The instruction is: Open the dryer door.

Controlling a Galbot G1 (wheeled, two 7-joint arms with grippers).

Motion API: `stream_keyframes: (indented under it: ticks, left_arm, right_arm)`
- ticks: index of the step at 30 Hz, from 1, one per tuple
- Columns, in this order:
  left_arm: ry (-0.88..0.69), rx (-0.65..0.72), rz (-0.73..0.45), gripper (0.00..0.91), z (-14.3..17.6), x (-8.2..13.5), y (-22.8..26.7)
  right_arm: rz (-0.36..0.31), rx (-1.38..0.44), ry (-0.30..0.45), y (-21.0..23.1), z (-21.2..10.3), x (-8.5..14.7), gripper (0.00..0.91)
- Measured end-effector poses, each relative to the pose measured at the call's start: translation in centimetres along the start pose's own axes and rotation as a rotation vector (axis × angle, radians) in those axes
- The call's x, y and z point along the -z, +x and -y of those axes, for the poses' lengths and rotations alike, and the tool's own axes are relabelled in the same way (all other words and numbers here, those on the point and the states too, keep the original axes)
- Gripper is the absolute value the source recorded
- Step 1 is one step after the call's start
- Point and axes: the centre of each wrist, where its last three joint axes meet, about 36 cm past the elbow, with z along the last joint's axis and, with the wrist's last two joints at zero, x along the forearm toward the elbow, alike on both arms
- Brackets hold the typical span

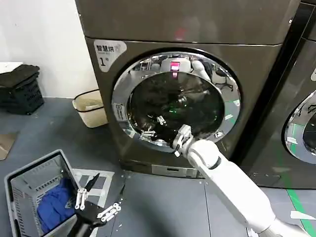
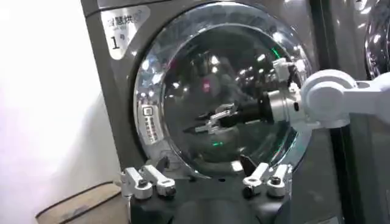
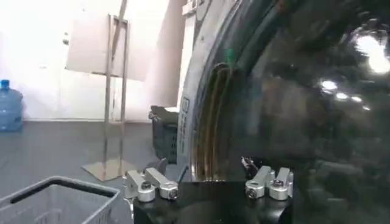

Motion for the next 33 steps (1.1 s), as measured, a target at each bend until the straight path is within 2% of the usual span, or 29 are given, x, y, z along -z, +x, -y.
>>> stream_keyframes:
  ticks: [23, 33]
  left_arm:
    - [0.004, 0.008, 0.003, 0.907, 0.0, 0.2, -0.1]
    - [0.004, 0.008, 0.003, 0.907, 0.0, 0.2, 0.0]
  right_arm:
    - [0.007, 0.063, -0.002, -4.2, -0.8, 0.6, 0.907]
    - [0.003, 0.187, -0.031, -4.0, 0.1, 0.4, 0.907]
